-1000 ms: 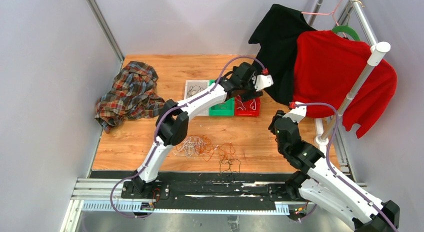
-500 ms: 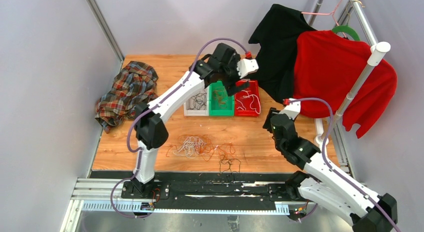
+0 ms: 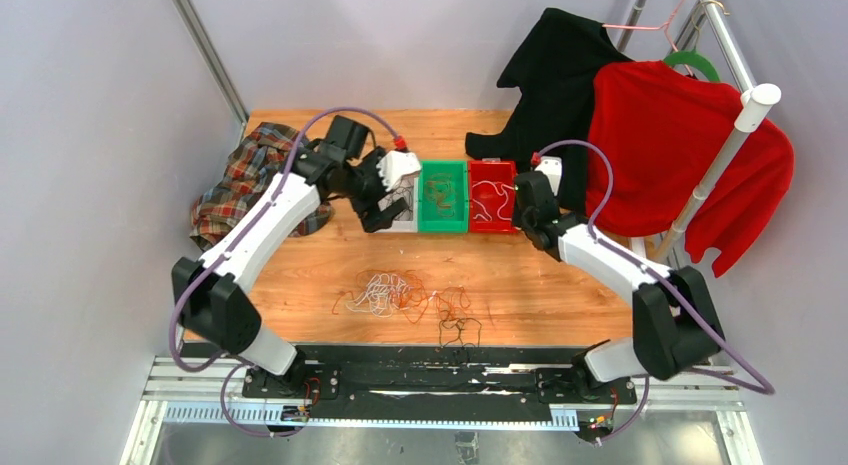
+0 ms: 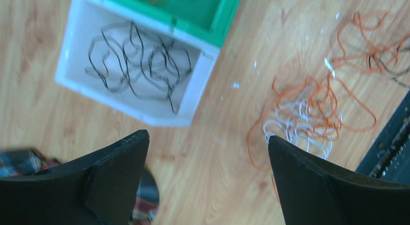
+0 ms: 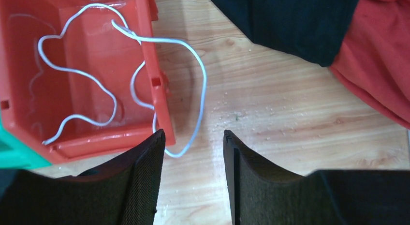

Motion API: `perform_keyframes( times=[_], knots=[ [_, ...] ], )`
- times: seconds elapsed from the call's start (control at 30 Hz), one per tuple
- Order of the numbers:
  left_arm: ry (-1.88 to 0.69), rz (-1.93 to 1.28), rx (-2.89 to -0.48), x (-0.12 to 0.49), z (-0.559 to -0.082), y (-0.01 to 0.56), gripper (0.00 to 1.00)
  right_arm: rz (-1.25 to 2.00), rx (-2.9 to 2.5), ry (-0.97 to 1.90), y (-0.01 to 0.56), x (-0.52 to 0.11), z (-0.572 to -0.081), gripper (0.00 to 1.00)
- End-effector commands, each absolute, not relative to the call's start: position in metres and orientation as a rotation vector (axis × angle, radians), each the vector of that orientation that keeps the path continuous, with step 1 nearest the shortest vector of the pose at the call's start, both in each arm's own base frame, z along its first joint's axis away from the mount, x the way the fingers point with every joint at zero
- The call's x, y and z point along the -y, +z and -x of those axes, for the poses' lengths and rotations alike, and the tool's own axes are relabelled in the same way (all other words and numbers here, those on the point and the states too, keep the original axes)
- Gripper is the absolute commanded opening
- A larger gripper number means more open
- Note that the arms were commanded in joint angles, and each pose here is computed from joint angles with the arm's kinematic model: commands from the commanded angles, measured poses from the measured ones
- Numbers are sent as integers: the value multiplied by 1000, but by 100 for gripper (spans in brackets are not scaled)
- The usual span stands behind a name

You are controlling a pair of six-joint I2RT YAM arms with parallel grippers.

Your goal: Untangle the cables

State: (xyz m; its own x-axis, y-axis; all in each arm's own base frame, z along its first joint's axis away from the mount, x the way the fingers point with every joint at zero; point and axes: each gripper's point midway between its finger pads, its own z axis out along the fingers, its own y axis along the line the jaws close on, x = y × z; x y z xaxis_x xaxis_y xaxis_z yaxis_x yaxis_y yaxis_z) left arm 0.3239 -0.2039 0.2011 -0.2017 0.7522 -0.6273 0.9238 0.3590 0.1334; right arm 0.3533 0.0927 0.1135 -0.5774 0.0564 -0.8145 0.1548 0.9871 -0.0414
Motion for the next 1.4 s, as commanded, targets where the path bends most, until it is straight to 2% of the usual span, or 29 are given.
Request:
perform_keyframes(
  times=[0.0,0.23,0.43,0.8,0.97,1.03,1.2,1.37],
  knots=[
    [-417,-1443,-2016,179,-296,198,98,-144,-2204,-106,110,-92,-381,47],
    [-455,-1505,-2015,165,-266,174,98,-253,-2289,2,76,-88,-390,43],
    [-472,-1543,-2054,163,-265,155,99,-368,-2314,98,62,-85,-388,39],
    [-437,-1585,-1986,161,-264,162,100,-380,-2348,88,42,-84,-392,22],
    [-428,-1597,-1982,162,-267,161,100,-359,-2285,81,69,-80,-393,5],
    [-422,-1611,-1983,160,-267,157,100,-351,-2228,97,91,-79,-394,1],
    [-383,-1619,-1984,157,-273,158,99,-272,-2154,229,125,-100,-402,1],
    [-421,-1603,-1978,164,-275,162,99,-129,-2224,253,122,-138,-421,1]
  ],
)
